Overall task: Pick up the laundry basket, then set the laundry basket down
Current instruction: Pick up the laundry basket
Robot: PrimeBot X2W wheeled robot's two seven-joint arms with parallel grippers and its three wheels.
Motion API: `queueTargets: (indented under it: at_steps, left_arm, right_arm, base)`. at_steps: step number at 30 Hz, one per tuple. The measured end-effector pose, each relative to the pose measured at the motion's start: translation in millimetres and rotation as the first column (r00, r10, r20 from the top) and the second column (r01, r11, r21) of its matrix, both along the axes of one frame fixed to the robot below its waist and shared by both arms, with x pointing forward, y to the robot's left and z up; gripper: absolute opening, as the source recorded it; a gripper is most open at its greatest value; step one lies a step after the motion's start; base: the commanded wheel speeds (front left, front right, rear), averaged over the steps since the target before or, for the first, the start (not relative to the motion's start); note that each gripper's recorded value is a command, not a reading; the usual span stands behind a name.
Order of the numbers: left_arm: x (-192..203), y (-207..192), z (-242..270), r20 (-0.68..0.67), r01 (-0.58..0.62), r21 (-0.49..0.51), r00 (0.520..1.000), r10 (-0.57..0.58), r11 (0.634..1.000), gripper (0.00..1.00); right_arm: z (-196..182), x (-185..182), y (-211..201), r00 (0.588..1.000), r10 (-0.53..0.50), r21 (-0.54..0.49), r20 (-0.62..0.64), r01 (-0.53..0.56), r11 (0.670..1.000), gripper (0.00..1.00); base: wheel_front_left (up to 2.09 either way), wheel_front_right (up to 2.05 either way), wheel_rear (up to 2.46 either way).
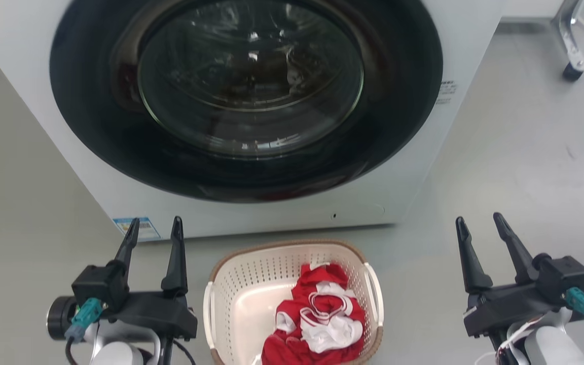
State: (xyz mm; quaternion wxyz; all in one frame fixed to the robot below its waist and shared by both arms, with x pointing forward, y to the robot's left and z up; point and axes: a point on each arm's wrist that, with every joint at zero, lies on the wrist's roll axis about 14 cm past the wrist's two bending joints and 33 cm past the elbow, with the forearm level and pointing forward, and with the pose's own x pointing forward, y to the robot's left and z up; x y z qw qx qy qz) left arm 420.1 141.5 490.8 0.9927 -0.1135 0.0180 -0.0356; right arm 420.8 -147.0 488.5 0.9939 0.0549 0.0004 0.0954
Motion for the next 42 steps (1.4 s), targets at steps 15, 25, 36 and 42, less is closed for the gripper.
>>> queueTargets:
  at_steps: [15, 25, 36, 42]
  left_arm:
    - [50, -22, -67, -0.196, 0.058, -0.026, 0.979, -0.062, 0.998, 1.0]
    - [77, -35, -120, -0.342, 0.098, -0.038, 0.934, -0.105, 0.994, 1.0]
    - [82, -36, -205, -0.553, 0.128, -0.032, 0.824, -0.124, 0.991, 1.0]
    - [65, -30, -248, -0.664, 0.117, -0.041, 0.739, -0.114, 0.992, 1.0]
  right_arm:
    - [-52, 55, 13, 0.993, 0.042, -0.015, -0.108, -0.044, 0.999, 1.0]
    - [-93, 88, 24, 0.98, 0.077, -0.027, -0.182, -0.083, 0.996, 1.0]
    - [-168, 106, 39, 0.932, 0.114, -0.031, -0.345, -0.133, 0.991, 1.0]
    - [-208, 96, 45, 0.886, 0.129, -0.024, -0.446, -0.155, 0.988, 1.0]
  base:
    - [0.0, 0.0, 0.0]
    - [0.0, 0.0, 0.0]
    - [0.0, 0.0, 0.0]
    - [0.0, 0.0, 0.0]
